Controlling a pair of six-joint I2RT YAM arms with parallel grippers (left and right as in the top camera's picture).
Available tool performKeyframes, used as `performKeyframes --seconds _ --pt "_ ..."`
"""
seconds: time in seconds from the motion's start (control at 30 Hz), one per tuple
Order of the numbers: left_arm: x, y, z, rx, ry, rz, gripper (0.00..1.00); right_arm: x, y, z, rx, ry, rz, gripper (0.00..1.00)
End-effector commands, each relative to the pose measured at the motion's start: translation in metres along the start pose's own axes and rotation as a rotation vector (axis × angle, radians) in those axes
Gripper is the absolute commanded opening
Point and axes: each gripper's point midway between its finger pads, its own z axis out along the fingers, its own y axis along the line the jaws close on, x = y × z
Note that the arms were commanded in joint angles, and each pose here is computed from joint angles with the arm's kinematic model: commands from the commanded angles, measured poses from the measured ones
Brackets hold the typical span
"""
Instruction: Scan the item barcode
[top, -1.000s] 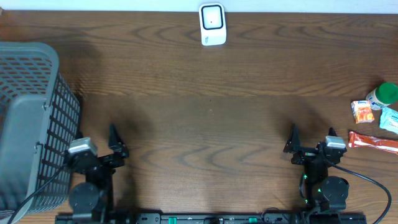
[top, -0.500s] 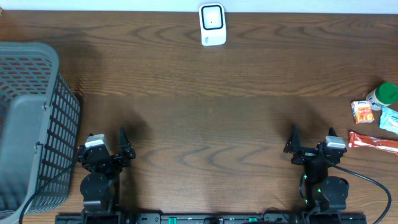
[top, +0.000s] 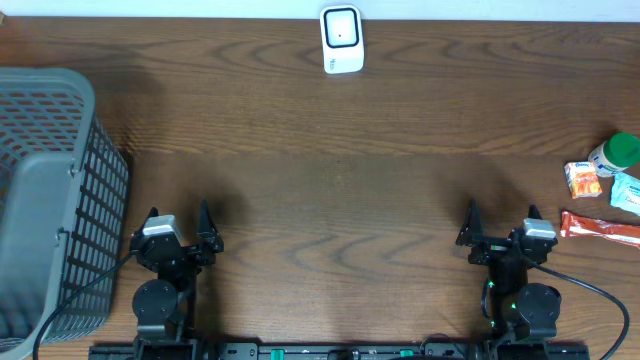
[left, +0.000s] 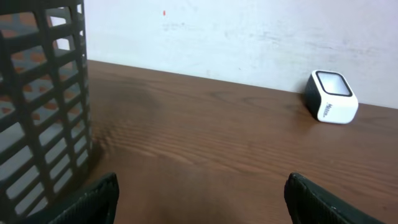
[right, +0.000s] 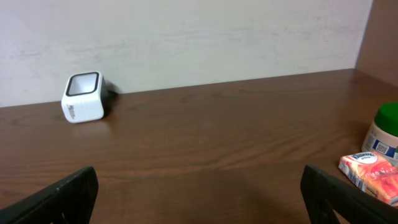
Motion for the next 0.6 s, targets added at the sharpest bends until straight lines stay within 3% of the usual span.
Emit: performKeyframes --seconds 0.0,0.57 --pt "0.023 -0.01 0.003 0.065 0.064 -0.021 0.85 0.0 -0.001 0.0 0.008 -0.001 -0.014 0.99" --pt "0.066 -0.008 0.007 0.054 0.26 -0.008 0.85 0.0 -0.001 0.0 0.008 -0.001 -0.014 0.99"
